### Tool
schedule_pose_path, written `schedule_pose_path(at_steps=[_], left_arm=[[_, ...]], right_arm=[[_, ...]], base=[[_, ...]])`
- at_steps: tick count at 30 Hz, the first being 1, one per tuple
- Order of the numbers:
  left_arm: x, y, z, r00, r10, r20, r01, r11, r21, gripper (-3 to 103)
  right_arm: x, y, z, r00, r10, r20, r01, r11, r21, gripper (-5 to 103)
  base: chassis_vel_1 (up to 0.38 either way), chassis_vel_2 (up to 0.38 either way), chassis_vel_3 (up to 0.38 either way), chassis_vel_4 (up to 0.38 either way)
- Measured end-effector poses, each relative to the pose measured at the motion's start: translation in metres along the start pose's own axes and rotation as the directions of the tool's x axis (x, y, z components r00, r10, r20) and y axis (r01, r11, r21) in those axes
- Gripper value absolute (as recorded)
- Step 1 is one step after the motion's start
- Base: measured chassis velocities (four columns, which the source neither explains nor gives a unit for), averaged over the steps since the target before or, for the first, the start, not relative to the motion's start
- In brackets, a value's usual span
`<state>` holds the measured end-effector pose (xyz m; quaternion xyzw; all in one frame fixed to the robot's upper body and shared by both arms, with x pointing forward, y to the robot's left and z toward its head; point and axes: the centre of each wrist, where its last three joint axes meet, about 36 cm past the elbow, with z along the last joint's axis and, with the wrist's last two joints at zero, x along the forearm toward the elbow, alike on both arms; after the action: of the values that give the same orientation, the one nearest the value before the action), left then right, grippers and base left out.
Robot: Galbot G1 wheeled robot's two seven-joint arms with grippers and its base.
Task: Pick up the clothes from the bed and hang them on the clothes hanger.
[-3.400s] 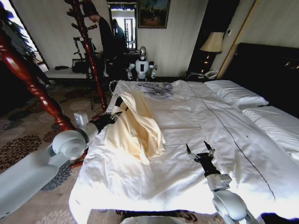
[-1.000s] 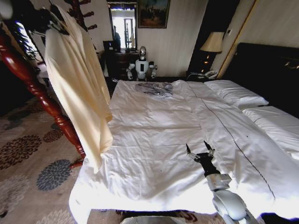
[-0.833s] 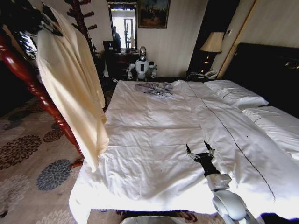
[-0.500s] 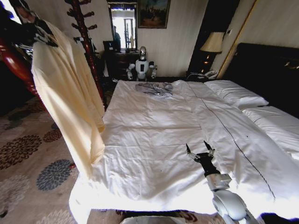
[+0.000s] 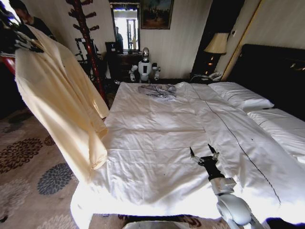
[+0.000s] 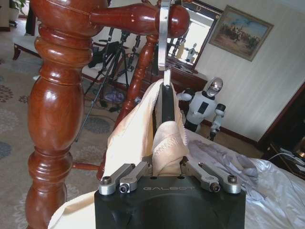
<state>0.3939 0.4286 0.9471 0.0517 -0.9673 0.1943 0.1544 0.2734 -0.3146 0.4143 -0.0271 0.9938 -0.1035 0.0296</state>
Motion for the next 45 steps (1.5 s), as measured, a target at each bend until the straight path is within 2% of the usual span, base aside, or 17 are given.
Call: schedule_pose_path(at_steps=[7,19,32,35,36,40,43,45], left_arm=[[-0.007,0.014,-0.01,1.0,0.002,0.018,-0.002,0.999,0.034,19],[-0.023,0.009,-0.011,1.0,0.018,0.008,-0.018,0.999,0.037,19],[-0.03,0.004,-0.002,1.0,0.006,0.006,-0.006,1.0,0.009,17],[-0.026,0.003,0.001,1.0,0.005,0.009,-0.005,1.0,-0.003,27],[-0.026,0.003,0.001,1.0,0.005,0.009,-0.005,1.0,-0.003,27],[-0.024,0.005,0.003,1.0,-0.014,0.021,0.015,1.0,-0.014,49],[-0.022,0.005,0.004,1.0,-0.012,0.024,0.013,1.0,-0.019,54],[-0.019,0.005,0.006,1.0,-0.011,0.028,0.012,1.0,-0.027,65]], right_arm=[[0.0,0.0,0.0,1.0,0.0,0.0,0.0,1.0,0.0,100],[0.0,0.0,0.0,1.0,0.0,0.0,0.0,1.0,0.0,100],[0.0,0.0,0.0,1.0,0.0,0.0,0.0,1.0,0.0,100],[0.0,0.0,0.0,1.0,0.0,0.0,0.0,1.0,0.0,100],[0.0,0.0,0.0,1.0,0.0,0.0,0.0,1.0,0.0,100],[0.0,0.0,0.0,1.0,0.0,0.0,0.0,1.0,0.0,100],[0.0,0.0,0.0,1.0,0.0,0.0,0.0,1.0,0.0,100],[0.0,0.0,0.0,1.0,0.0,0.0,0.0,1.0,0.0,100]], base=[[0.0,0.0,0.0,0.0],[0.0,0.0,0.0,0.0],[0.0,0.0,0.0,0.0],[0.0,0.0,0.0,0.0],[0.0,0.0,0.0,0.0],[0.0,0.0,0.0,0.0],[0.0,0.0,0.0,0.0],[0.0,0.0,0.0,0.0]])
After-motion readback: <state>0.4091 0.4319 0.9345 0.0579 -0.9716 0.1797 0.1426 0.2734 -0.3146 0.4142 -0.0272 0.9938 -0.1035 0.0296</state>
